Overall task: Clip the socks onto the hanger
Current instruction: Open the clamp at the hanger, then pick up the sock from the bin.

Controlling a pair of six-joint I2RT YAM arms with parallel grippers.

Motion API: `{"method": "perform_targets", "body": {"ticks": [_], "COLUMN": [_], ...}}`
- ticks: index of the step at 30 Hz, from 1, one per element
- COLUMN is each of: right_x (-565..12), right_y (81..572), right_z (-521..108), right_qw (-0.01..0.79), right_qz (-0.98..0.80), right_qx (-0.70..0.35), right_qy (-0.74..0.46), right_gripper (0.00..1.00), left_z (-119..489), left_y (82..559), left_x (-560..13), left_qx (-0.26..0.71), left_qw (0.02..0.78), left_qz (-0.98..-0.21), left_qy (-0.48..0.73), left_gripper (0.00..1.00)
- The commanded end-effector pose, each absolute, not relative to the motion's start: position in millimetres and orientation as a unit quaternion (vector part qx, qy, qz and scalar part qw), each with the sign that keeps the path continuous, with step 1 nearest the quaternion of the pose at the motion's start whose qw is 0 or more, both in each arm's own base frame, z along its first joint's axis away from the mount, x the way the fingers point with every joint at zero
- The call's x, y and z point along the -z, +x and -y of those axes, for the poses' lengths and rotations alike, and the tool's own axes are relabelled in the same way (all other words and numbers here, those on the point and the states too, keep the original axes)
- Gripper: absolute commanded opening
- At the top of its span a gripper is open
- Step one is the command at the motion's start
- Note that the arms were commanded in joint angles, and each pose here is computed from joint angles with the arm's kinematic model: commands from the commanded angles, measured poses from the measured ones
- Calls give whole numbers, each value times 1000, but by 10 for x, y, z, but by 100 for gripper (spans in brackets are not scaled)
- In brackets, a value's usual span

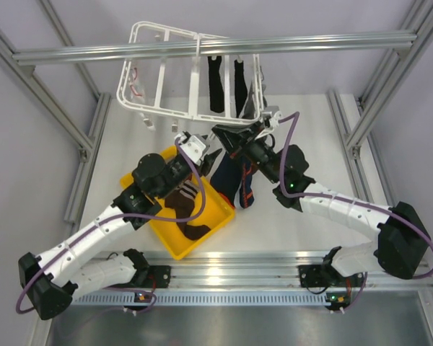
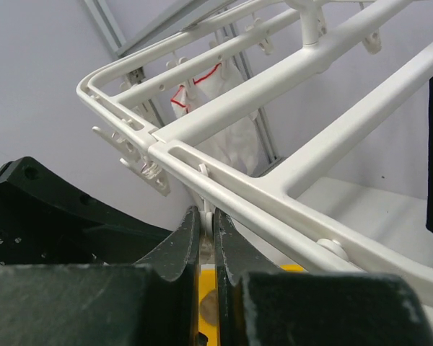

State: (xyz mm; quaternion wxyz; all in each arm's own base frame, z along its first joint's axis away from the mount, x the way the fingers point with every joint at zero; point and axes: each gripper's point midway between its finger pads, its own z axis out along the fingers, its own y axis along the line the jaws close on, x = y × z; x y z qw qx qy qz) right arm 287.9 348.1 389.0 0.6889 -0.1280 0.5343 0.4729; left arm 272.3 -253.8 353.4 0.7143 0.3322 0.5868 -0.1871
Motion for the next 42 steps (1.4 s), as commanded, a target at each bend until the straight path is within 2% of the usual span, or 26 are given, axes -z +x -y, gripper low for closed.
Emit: {"method": "perform_targets", "body": {"ticks": [1, 5, 8, 14, 15, 22, 25, 27, 28, 29, 31, 33, 42], "right_x": [-4176, -4194, -4162, -4104, -4092, -4053, -4052, -4058, -4045, -4052, -4055, -4057, -4049], "right_y": [2798, 2826, 2873, 2969, 2969, 2991, 3010, 3014, 3021, 3024, 3035, 3054, 3108], "right_z": [-3435, -3425, -3401, -3355, -3354, -3318, -3306, -3303, -3309, -3307, -3311, -3312, -3324], "right_qw": [680, 664, 647, 613, 612, 605, 607, 609, 609, 609, 610, 611, 616], "right_qz": [-513, -524, -538, -564, -567, -580, -582, -582, -583, -583, -584, -585, -586], "right_qx": [-513, -527, -536, -552, -551, -545, -541, -539, -537, -537, -535, -532, -526], "right_qy": [-102, -84, -64, -28, -28, -23, -23, -24, -25, -25, -24, -25, -28], "right_gripper": [0, 0, 0, 0, 0, 0, 0, 0, 0, 0, 0, 0, 0], "left_z": [2523, 2425, 2299, 2005, 1917, 1664, 1549, 1474, 1451, 1471, 1356, 1339, 1519], "left_y": [2665, 2634, 2547, 2283, 2237, 1801, 1834, 1957, 2022, 2290, 2478, 2635, 2855], "left_x": [-3571, -3562, -3535, -3082, -2932, -2267, -1975, -1754, -1686, -1783, -1653, -1633, -1203], "left_qx": [198, 208, 260, 336, 339, 293, 270, 249, 244, 219, 179, 145, 52], "left_qw": [711, 702, 673, 572, 540, 423, 376, 351, 347, 401, 424, 461, 467], "left_qz": [-592, -607, -621, -644, -670, -672, -706, -741, -771, -764, -796, -792, -803], "left_qy": [324, 311, 306, 381, 379, 532, 536, 515, 476, 456, 393, 373, 365], "left_gripper": [57, 55, 57, 52, 52, 52, 52, 48, 50, 52, 50, 50, 48]}}
